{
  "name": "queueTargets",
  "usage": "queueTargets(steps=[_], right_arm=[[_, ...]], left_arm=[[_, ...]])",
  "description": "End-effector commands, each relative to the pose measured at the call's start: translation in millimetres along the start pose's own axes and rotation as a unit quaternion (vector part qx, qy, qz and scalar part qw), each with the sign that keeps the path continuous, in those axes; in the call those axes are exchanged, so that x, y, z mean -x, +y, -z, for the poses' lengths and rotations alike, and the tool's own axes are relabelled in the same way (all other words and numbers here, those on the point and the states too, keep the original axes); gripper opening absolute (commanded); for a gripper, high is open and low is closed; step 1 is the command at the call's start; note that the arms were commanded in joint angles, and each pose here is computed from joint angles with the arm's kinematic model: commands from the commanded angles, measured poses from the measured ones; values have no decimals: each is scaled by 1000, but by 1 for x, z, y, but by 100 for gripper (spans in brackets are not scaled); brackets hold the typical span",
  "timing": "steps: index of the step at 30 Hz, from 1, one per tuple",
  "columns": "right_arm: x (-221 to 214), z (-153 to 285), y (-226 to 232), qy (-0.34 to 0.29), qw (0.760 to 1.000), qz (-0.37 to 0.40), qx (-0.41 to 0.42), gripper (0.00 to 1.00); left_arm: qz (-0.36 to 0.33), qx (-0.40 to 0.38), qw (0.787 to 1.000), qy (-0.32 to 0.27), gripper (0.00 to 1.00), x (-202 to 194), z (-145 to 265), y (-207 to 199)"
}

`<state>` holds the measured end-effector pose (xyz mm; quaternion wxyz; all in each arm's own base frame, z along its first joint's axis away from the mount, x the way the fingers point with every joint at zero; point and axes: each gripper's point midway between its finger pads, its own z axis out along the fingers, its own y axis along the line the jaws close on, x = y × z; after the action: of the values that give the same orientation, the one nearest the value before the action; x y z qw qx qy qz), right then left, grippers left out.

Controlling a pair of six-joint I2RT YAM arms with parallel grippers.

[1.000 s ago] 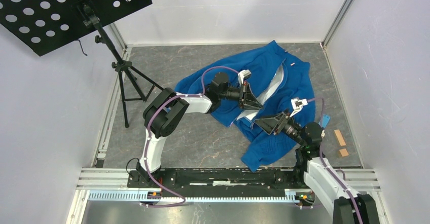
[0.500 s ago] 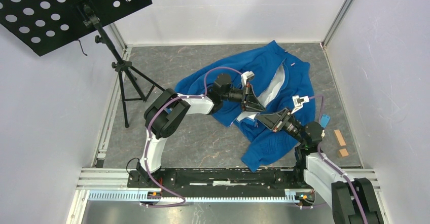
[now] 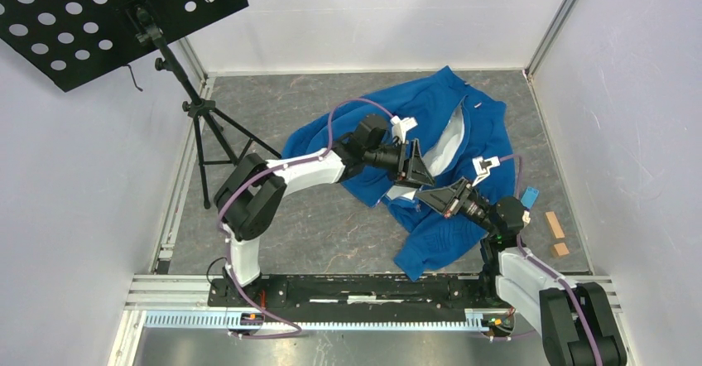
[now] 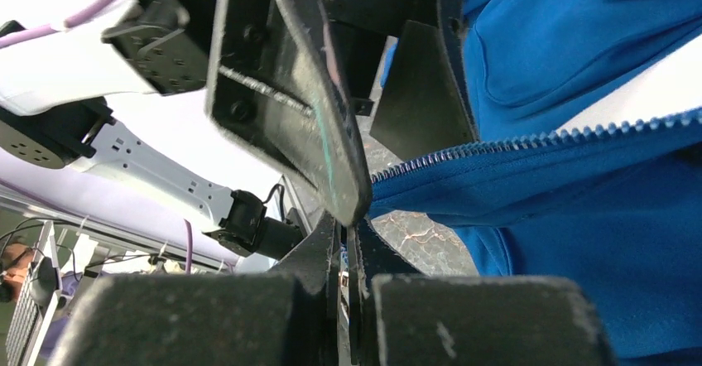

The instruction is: Zip up the jacket

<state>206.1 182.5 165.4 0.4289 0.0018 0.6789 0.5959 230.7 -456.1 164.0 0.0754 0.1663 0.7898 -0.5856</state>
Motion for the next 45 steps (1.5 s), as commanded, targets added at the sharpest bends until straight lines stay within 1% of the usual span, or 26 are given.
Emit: queueTargets(steps=[1, 4, 8, 12, 13, 16, 17, 19, 22, 24, 28, 30, 32, 34, 36, 37, 39, 40, 41, 42, 43, 44, 45], right_arm=[[-34, 16, -17, 27, 999, -10, -15, 0], [-34, 16, -20, 29, 999, -9, -22, 0], [-34, 15, -25, 36, 999, 2, -34, 0], [-32, 14, -33, 47, 997, 25, -56, 1], [-32, 14, -35, 49, 996, 29, -62, 5], [-38, 17, -44, 62, 994, 40, -79, 23], [-31, 13, -39, 61, 994, 56, -72, 30], [-33, 14, -41, 70, 993, 67, -72, 39], [-34, 13, -43, 83, 991, 75, -73, 46], [-35, 13, -45, 89, 990, 80, -73, 48], [-34, 12, -46, 93, 989, 88, -72, 54], [-31, 10, -33, 83, 991, 97, -40, 54], [-27, 8, -27, 73, 992, 103, -26, 55], [-24, 8, -17, 60, 993, 97, -4, 55], [-13, 5, 6, 38, 993, 102, 43, 53], [-12, 4, 10, 35, 993, 101, 48, 50], [-18, 2, 1, 45, 994, 100, 28, 46], [-17, -2, 0, 48, 992, 115, 20, 42], [-15, -6, -1, 49, 990, 130, 8, 33], [-12, -10, 1, 44, 988, 146, 1, 17], [-11, -13, 6, 43, 986, 160, 1, 9], [-8, -17, 10, 34, 985, 169, -2, 5], [-6, -21, 15, 29, 984, 173, 0, 4]], left_arm=[[-57, 146, 987, 13, 68, -20, 12, 31], [-61, 177, 982, 22, 66, -27, 7, 41], [-60, 191, 979, 36, 55, -29, 2, 48], [-71, 198, 977, 41, 33, -23, 3, 51], [-74, 198, 976, 42, 28, -20, 4, 51], [-77, 173, 981, 38, 13, -11, 8, 43], [-80, 166, 982, 37, 10, -9, 10, 41], [-89, 160, 983, 31, 2, -4, 16, 38], [-101, 146, 984, 27, 2, 2, 22, 31], [-103, 120, 987, 24, 2, 6, 22, 23], [-84, -5, 996, 28, 2, 9, 21, -13], [-88, -44, 995, 22, 2, 9, 23, -25], [-96, -78, 992, 15, 2, 9, 25, -38], [-99, -105, 989, 11, 2, 9, 27, -48], [-98, -104, 990, 5, 2, 11, 26, -47], [-95, -99, 991, 1, 2, 13, 25, -45], [-89, -101, 991, -6, 2, 15, 21, -45], [-84, -108, 991, -7, 2, 15, 19, -47], [-83, -116, 990, -11, 2, 16, 18, -50], [-80, -116, 990, -17, 2, 17, 16, -49], [-73, -111, 991, -24, 2, 20, 14, -47], [-62, -100, 993, -29, 2, 22, 12, -42], [-52, -84, 994, -37, 2, 24, 9, -34]])
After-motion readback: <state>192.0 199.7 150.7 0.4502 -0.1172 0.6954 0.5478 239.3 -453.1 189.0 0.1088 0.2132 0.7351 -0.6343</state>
